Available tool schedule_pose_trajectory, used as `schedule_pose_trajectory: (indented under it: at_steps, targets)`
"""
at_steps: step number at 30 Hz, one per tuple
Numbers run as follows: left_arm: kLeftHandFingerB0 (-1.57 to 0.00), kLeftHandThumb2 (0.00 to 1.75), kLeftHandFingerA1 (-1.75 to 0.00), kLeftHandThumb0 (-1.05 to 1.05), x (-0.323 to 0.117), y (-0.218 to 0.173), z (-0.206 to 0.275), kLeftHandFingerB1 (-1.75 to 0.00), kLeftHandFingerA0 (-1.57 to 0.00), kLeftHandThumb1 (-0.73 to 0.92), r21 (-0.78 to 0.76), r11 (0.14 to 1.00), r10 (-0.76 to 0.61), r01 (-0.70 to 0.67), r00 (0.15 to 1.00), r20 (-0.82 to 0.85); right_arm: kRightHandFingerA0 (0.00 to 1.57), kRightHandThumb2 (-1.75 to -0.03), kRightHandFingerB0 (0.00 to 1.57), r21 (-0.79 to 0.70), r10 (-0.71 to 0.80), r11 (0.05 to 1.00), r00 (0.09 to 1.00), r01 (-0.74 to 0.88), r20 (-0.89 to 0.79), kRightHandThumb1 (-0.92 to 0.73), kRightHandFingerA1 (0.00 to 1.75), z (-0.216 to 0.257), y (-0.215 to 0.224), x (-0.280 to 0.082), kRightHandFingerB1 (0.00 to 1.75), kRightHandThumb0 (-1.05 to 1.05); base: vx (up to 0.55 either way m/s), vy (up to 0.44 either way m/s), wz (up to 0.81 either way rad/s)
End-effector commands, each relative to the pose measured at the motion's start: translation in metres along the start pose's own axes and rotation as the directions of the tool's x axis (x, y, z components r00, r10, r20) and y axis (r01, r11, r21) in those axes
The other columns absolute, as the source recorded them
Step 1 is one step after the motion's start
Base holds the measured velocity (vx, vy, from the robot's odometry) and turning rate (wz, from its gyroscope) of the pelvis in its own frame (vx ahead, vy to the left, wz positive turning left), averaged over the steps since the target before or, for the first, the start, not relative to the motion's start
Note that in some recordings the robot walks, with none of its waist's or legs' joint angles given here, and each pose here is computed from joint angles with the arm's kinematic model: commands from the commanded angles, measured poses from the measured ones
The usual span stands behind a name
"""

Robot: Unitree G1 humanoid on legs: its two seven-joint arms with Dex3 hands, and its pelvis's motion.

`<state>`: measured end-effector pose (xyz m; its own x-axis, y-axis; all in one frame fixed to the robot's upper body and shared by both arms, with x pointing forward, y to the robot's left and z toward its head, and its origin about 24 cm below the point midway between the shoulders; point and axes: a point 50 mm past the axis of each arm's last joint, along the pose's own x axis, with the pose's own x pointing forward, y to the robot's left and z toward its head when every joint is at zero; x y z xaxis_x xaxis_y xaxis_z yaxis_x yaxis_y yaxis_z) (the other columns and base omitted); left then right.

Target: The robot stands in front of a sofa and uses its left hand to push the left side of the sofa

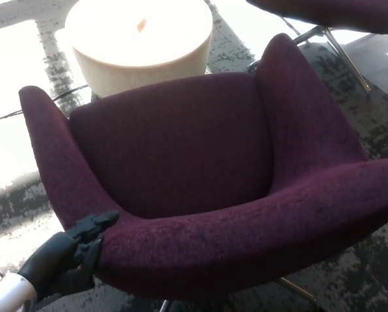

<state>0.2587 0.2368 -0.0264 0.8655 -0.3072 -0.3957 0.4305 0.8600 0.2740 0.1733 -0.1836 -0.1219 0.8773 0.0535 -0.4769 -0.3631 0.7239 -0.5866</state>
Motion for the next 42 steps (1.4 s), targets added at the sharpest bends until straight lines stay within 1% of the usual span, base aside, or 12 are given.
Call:
schedule_pose_trajectory:
  at_steps: [1,11,12,14,15,18,19,22,29,35,40,42]
  targets:
    - [-0.08,1.20,-0.37,-0.91,-0.010,0.020,-0.007,-0.17,-0.09,0.83,-0.026,0.997,0.079,-0.079,0.997,-0.002,0.65,-1.32,0.00,-0.017,-0.013,1.000,1.000,0.012,-0.027,-0.52,1.14,-0.008,-0.005,-0.003,0.77,-0.86,0.00,0.000,0.00]
    - [-0.07,1.19,-0.35,-0.92,-0.021,0.031,-0.021,-0.17,-0.08,0.81,-0.099,0.986,0.132,-0.131,0.991,-0.005,0.75,-1.29,0.05,-0.014,-0.010,1.000,0.999,0.009,-0.030,-0.48,1.18,-0.008,-0.004,-0.003,0.79,-0.82,0.00,0.000,0.00]
    - [-0.06,1.20,-0.33,-0.93,-0.022,0.030,-0.023,-0.14,-0.07,0.80,-0.115,0.985,0.132,-0.132,0.991,-0.004,0.57,-0.83,0.34,-0.013,-0.008,1.000,0.999,0.008,-0.031,-0.90,1.35,-0.008,-0.004,-0.003,1.22,-1.05,0.00,0.000,0.00]
    - [-0.07,1.21,-0.33,-0.96,-0.025,0.029,-0.028,-0.13,-0.08,0.83,-0.117,0.983,0.144,-0.144,0.990,-0.010,0.66,-1.30,0.02,-0.022,-0.006,1.000,1.000,0.005,-0.029,-0.50,1.14,-0.008,-0.005,-0.003,0.77,-0.82,0.00,0.000,0.00]
    - [-0.07,1.23,-0.31,-0.97,-0.026,0.028,-0.029,-0.11,-0.08,0.86,-0.120,0.983,0.142,-0.143,0.990,-0.013,0.50,-0.80,0.35,-0.020,-0.005,1.000,1.000,0.004,-0.029,-0.92,1.33,-0.008,-0.004,-0.003,1.20,-1.05,0.00,0.000,0.00]
    - [-0.07,1.21,-0.32,-0.95,-0.031,0.021,-0.039,-0.14,-0.08,0.84,-0.150,0.978,0.142,-0.145,0.989,-0.027,0.48,-0.82,0.36,-0.022,-0.003,1.000,1.000,0.002,-0.029,-0.92,1.30,-0.009,-0.004,-0.004,1.19,-1.05,0.00,0.000,0.00]
    - [-0.06,1.19,-0.30,-0.92,-0.033,0.018,-0.044,-0.15,-0.07,0.81,-0.191,0.971,0.140,-0.146,0.989,-0.042,0.60,-1.31,0.02,-0.025,-0.002,1.000,1.000,0.002,-0.029,-0.51,1.10,-0.009,-0.004,-0.004,0.77,-0.83,0.00,0.000,0.00]
    - [-0.06,1.19,-0.30,-0.90,-0.038,0.012,-0.053,-0.15,-0.07,0.83,-0.221,0.963,0.142,-0.152,0.988,-0.062,0.47,-0.83,0.35,-0.028,0.007,1.000,0.999,-0.008,-0.036,-0.92,1.30,-0.010,-0.003,-0.005,1.18,-1.05,0.00,0.000,0.00]
    - [-0.10,1.15,-0.38,-0.90,-0.053,-0.005,-0.078,-0.21,-0.05,0.80,-0.325,0.926,0.167,-0.191,0.981,-0.101,0.56,-1.32,0.00,-0.022,0.010,1.000,0.999,-0.011,-0.038,-0.51,1.10,-0.011,-0.001,-0.006,0.78,-0.89,0.00,0.000,0.00]
    - [-0.06,1.18,-0.28,-0.91,-0.064,-0.011,-0.089,-0.15,-0.06,0.86,-0.359,0.910,0.176,-0.209,0.977,-0.122,0.57,-0.85,0.32,-0.010,0.012,1.000,0.999,-0.012,-0.042,-0.89,1.35,-0.012,-0.001,-0.007,1.27,-1.05,0.00,0.000,0.00]
    - [0.00,1.22,-0.18,-0.90,-0.078,-0.020,-0.105,-0.10,0.00,0.91,-0.417,0.881,0.162,-0.222,0.971,-0.174,0.80,-1.32,0.02,-0.011,0.005,1.000,0.999,-0.006,-0.045,-0.50,1.23,-0.013,-0.001,-0.008,0.80,-0.92,0.00,0.000,0.02]
    - [-0.06,1.20,-0.22,-0.90,-0.083,-0.023,-0.108,-0.14,-0.06,0.89,-0.424,0.875,0.177,-0.236,0.969,-0.175,0.60,-0.85,0.34,-0.014,0.008,1.000,0.999,-0.009,-0.042,-0.89,1.36,-0.013,-0.001,-0.009,1.27,-1.05,0.00,0.000,0.00]
